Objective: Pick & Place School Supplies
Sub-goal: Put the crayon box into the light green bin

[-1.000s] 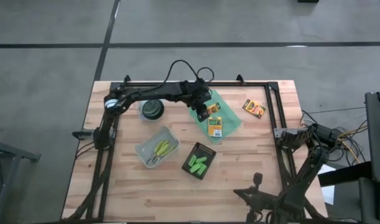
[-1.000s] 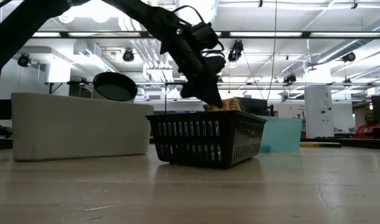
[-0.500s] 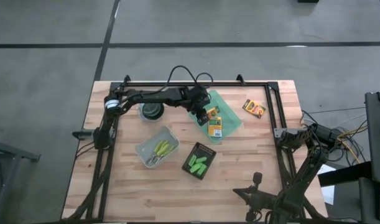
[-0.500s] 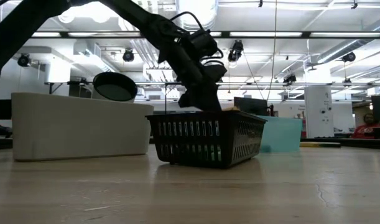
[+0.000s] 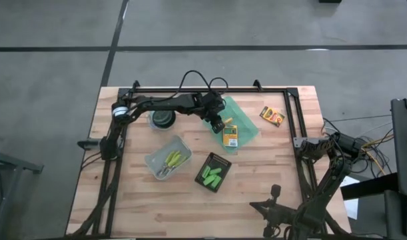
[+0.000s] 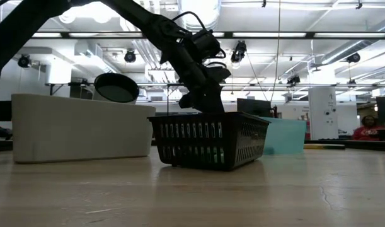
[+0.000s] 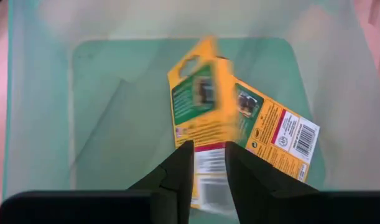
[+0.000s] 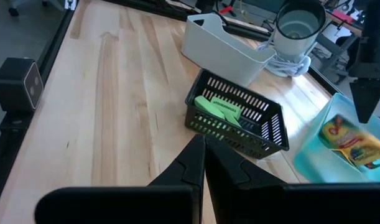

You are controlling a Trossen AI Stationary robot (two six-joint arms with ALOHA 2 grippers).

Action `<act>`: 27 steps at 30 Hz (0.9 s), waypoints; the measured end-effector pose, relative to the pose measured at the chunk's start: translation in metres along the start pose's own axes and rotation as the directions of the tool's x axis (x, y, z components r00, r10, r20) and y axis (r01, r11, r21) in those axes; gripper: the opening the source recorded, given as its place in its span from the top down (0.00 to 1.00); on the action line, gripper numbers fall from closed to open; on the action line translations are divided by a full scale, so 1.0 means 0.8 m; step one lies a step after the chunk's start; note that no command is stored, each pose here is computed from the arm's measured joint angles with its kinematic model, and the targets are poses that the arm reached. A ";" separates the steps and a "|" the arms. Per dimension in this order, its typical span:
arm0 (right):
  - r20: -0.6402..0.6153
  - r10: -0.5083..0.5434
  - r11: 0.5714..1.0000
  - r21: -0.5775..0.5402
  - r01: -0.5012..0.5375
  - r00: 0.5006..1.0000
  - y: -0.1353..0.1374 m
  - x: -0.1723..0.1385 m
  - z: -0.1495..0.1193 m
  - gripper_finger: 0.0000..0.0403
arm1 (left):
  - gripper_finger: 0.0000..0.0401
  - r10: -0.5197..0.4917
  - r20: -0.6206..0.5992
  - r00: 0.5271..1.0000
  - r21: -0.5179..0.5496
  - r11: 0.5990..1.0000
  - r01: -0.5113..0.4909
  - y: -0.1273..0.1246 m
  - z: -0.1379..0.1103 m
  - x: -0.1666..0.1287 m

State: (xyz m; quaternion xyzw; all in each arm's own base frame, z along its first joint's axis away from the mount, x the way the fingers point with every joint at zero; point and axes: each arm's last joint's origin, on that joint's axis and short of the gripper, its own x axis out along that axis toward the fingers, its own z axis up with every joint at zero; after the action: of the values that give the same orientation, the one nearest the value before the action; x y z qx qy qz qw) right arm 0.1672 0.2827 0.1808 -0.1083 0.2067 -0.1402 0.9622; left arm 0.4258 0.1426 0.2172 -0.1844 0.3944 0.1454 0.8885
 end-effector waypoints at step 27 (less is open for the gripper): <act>0.002 0.006 0.975 0.222 -0.006 1.000 0.002 0.000 0.002 0.98 | 0.75 -0.223 0.256 0.941 0.103 0.974 0.203 -0.038 0.102 -0.098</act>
State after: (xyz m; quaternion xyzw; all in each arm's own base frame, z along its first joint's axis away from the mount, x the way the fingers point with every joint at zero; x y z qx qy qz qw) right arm 0.1681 0.2840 0.1816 0.0003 0.1895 -0.1593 0.9689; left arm 0.4403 0.1427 0.3334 -0.1713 0.2546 0.0566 0.9501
